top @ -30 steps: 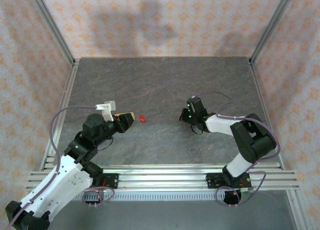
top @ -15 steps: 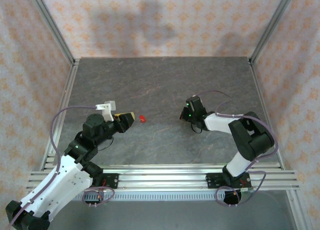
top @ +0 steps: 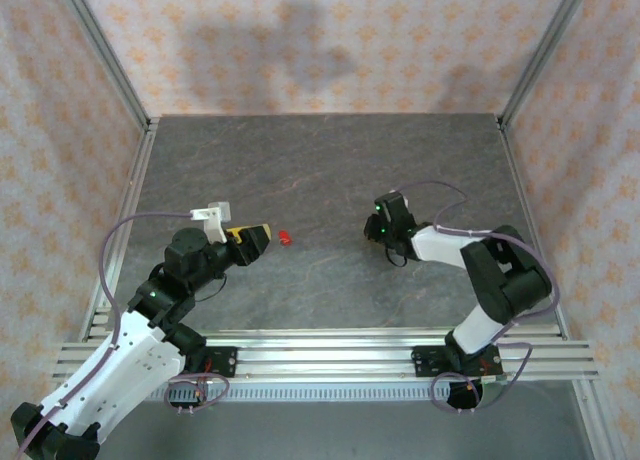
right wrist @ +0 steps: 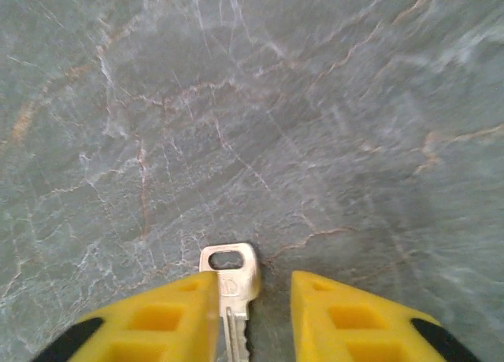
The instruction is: Remove the keys from the keyring
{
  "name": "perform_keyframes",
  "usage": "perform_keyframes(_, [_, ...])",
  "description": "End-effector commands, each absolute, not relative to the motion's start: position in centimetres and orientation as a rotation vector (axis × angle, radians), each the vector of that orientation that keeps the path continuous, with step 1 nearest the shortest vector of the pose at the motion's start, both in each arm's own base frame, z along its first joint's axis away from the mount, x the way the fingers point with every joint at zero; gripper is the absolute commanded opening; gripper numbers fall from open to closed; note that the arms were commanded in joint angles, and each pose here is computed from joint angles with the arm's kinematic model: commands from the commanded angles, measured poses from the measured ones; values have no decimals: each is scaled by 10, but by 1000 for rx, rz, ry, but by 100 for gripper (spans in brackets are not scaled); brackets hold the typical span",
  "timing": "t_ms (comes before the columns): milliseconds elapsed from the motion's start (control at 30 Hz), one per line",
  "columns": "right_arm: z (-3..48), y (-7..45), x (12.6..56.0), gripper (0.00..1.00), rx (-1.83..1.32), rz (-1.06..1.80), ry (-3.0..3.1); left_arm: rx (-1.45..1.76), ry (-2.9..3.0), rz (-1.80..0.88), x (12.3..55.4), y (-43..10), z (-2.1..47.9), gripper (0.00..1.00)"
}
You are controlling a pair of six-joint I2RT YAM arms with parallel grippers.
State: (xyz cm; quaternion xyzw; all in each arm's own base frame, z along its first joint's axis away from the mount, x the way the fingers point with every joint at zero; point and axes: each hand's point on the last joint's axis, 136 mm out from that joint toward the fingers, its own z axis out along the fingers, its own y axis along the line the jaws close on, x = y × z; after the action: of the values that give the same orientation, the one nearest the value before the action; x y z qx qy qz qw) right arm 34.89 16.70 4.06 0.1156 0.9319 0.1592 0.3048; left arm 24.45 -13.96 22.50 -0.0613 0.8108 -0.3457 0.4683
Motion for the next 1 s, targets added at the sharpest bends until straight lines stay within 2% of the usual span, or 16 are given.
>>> perform_keyframes(0, [71,141,348,42,335,312,2395,-169,1958,-794,249,-131,241,70])
perform_keyframes(67, [86,130,346,72,330,267,2367,-168,1957,-745,250,-125,244,79])
perform_keyframes(100, [95,123,344,77,329,228,2350,-171,1958,-714,251,-121,245,87])
perform_keyframes(133, [105,116,343,99,323,191,2330,-158,1957,-667,253,-117,247,99])
perform_keyframes(233, [133,96,338,100,311,77,2271,-175,1959,-462,259,-92,250,100])
perform_keyframes(367, [172,46,337,100,383,-235,2112,-289,1928,128,266,-15,250,100])
perform_keyframes(467, [182,26,340,99,337,-413,1996,-258,1855,365,275,10,249,100])
perform_keyframes(567, [186,0,336,99,357,-577,1901,-295,1816,417,290,28,225,100])
perform_keyframes(700, [162,-33,336,99,490,-572,1893,-332,1862,358,318,37,177,100])
perform_keyframes(867, [139,-31,346,99,427,-492,1852,-240,1880,459,343,37,131,100])
perform_keyframes(967, [131,-30,353,99,411,-431,1835,-152,1861,411,359,23,132,100])
